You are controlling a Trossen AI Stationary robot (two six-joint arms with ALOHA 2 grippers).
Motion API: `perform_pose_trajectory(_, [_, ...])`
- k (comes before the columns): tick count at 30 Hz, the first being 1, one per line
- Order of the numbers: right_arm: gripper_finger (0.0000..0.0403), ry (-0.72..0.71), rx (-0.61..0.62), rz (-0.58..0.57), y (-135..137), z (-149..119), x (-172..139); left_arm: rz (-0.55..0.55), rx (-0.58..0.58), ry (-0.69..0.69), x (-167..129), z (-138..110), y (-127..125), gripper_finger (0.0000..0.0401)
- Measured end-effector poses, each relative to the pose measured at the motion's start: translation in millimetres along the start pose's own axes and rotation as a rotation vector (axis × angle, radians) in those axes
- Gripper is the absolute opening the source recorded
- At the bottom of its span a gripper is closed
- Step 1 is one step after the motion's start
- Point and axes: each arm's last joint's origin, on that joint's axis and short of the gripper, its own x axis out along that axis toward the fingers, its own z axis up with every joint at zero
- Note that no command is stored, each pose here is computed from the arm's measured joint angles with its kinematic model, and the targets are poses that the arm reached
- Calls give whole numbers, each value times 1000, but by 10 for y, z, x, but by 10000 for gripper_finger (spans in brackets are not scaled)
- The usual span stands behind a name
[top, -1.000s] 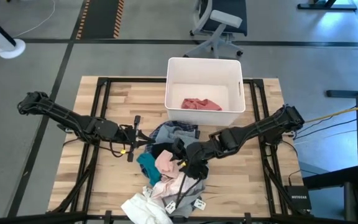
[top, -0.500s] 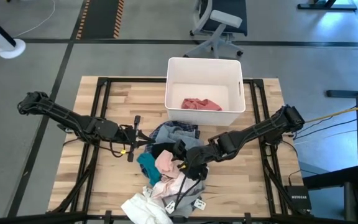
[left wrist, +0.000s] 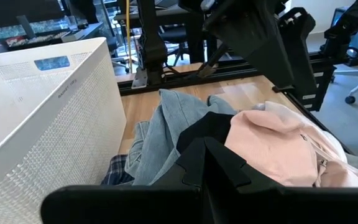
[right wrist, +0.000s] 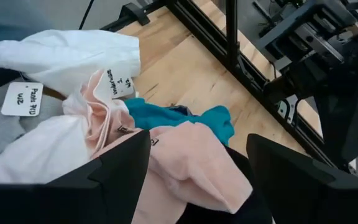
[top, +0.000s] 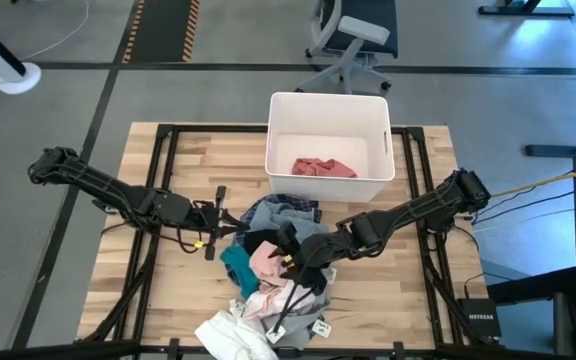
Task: Sort clothes
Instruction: Put the orange sock into the white laundry bin
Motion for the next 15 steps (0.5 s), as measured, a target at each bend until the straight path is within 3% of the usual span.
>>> perform_pose_trajectory(8, [286, 34, -37, -34, 91, 33, -11, 0, 20, 0, 0, 0, -1, 0])
perform_pose_trajectory(15, [286, 127, -86, -9, 194, -117, 305, 0, 21, 0, -1, -1, 0, 0])
